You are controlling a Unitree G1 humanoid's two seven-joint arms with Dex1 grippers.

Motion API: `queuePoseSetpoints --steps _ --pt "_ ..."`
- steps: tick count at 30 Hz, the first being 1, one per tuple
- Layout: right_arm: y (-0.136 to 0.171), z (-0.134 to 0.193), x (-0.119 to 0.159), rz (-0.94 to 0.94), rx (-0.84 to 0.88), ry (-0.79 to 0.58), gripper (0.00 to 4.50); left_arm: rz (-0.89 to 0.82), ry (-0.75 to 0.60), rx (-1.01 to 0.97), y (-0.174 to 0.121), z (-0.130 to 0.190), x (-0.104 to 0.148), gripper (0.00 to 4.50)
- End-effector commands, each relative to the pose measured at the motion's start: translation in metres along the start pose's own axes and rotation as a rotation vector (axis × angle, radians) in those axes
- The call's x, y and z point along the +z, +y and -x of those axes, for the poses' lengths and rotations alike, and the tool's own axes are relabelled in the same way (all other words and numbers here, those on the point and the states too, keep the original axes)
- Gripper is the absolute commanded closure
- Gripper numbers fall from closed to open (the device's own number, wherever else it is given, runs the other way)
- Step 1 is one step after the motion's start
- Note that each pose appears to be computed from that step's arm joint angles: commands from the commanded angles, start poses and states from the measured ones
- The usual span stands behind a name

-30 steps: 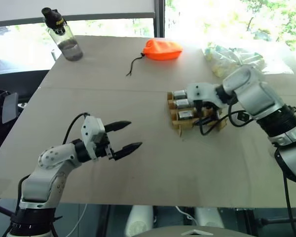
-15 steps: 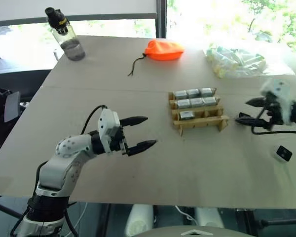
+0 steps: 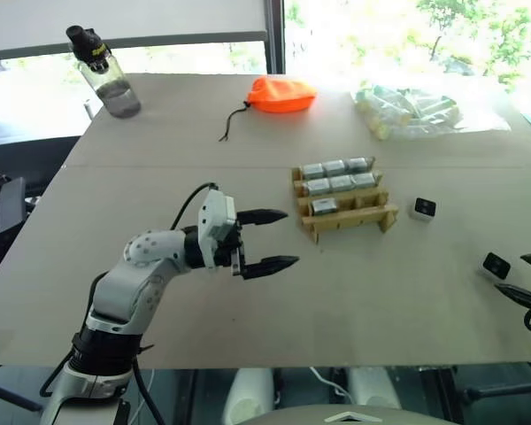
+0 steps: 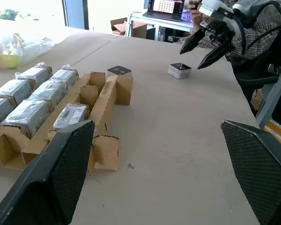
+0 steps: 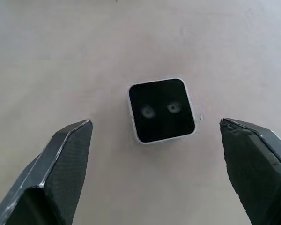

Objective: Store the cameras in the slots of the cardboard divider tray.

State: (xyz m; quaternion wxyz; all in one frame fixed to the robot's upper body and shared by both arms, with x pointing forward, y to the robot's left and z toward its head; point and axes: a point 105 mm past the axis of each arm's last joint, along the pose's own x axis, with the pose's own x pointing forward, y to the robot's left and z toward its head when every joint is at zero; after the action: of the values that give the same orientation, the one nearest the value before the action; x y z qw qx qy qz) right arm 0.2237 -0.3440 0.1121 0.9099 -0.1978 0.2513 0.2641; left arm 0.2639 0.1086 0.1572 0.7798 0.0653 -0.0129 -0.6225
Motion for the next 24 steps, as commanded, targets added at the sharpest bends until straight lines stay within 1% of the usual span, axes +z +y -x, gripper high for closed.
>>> queuePoseSetpoints --steps 1,6,11,15,18,24 --pt "-0.006 -0.005 0.006 0.032 0.023 -0.003 0.21 -0.035 -0.010 -0.006 -0.002 0.000 0.007 0.00" --pt "-0.005 -0.018 0.007 0.036 0.092 0.008 0.21 -0.041 0.003 -0.002 -0.006 0.003 0.005 0.00" --pt "-0.012 -0.027 0.008 0.034 0.114 0.020 0.21 -0.078 0.032 -0.008 -0.012 0.007 0.002 0.00" --pt "-0.009 -0.028 0.007 0.012 0.166 0.045 0.21 -0.087 0.029 -0.064 -0.022 0.010 0.002 0.00" --pt "-0.010 -0.026 0.005 0.009 0.175 0.068 0.21 -0.104 0.026 -0.112 -0.030 0.013 0.002 0.00" --pt "-0.010 -0.020 0.000 0.004 0.184 0.105 0.21 -0.118 0.002 -0.154 -0.035 0.016 0.005 0.00"
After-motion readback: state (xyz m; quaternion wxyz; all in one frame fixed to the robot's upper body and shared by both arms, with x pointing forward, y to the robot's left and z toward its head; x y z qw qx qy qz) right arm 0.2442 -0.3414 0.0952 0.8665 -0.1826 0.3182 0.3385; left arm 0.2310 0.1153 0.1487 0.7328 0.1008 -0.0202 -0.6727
